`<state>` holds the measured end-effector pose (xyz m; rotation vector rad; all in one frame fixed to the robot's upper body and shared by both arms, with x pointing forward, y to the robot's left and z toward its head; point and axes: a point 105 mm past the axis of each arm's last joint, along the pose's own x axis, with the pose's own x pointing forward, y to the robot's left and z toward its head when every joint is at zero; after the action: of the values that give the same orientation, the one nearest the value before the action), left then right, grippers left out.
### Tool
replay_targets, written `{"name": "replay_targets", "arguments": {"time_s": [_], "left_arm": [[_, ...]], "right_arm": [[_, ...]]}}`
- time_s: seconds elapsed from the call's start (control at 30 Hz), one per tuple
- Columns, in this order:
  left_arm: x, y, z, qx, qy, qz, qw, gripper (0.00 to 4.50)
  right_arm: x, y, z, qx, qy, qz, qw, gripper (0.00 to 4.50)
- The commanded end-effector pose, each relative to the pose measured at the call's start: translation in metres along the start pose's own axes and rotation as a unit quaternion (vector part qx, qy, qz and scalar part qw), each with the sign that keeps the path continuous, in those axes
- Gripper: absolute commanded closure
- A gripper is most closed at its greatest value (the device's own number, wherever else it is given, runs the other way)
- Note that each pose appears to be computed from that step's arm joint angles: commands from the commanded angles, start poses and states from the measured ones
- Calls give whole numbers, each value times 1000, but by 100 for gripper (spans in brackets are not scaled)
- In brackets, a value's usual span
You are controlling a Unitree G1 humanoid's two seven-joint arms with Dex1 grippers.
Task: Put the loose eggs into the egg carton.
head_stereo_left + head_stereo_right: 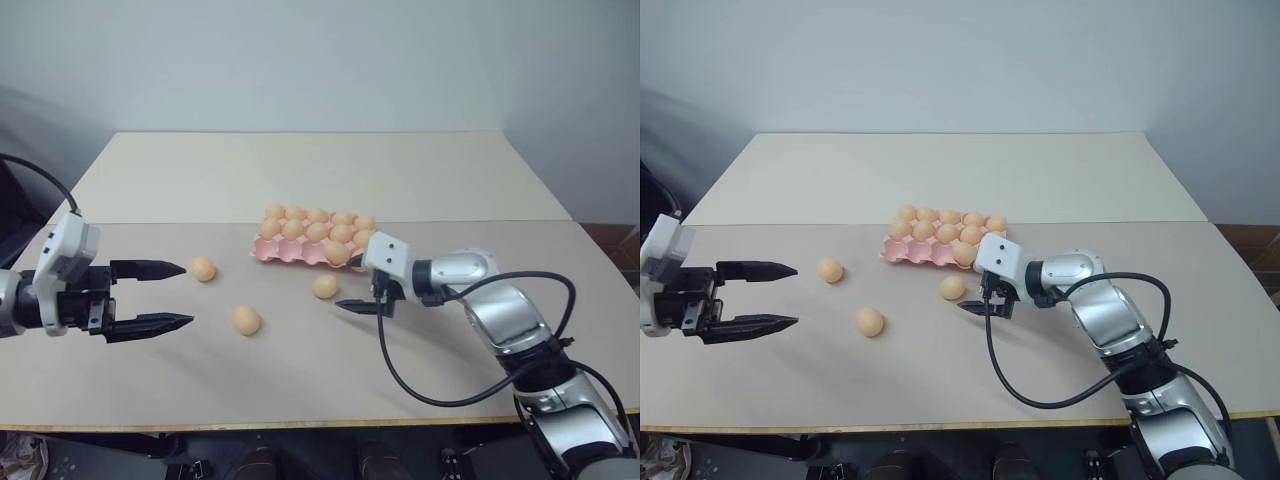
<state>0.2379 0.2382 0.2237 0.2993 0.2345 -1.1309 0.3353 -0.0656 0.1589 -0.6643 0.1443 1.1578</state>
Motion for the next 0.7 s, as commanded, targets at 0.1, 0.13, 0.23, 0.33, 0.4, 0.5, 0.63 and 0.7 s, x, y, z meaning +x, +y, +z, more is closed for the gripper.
{"name": "replay_targets", "arguments": {"time_s": [0.1, 0.13, 0.23, 0.33, 0.4, 0.5, 0.63, 0.7], "left_arm": [[-4, -2, 11, 19, -4, 4, 1000, 0], [-4, -3, 10, 19, -4, 5, 1000, 0], [-4, -3, 10, 18, -4, 6, 1000, 0], [-4, -3, 11, 17, -4, 7, 1000, 0], [-5, -3, 11, 17, -4, 8, 1000, 0], [-5, -4, 11, 16, -4, 9, 1000, 0], [-5, -4, 10, 16, -4, 10, 1000, 0], [-4, -5, 11, 16, -5, 10, 1000, 0]], "right_arm": [[8, -9, 10, -23, -11, -13, 1000, 4], [11, -9, 8, -21, -7, -12, 1000, 4], [19, -9, -1, -22, 9, -11, 1000, 4], [27, -10, -12, -9, 23, -10, 1000, 4], [32, -12, -19, -9, 34, -17, 999, 4], [37, -14, -22, -4, 35, -23, 999, 4], [44, -16, -21, 2, 30, -30, 999, 4], [45, -16, -20, 2, 29, -30, 999, 4]]}}
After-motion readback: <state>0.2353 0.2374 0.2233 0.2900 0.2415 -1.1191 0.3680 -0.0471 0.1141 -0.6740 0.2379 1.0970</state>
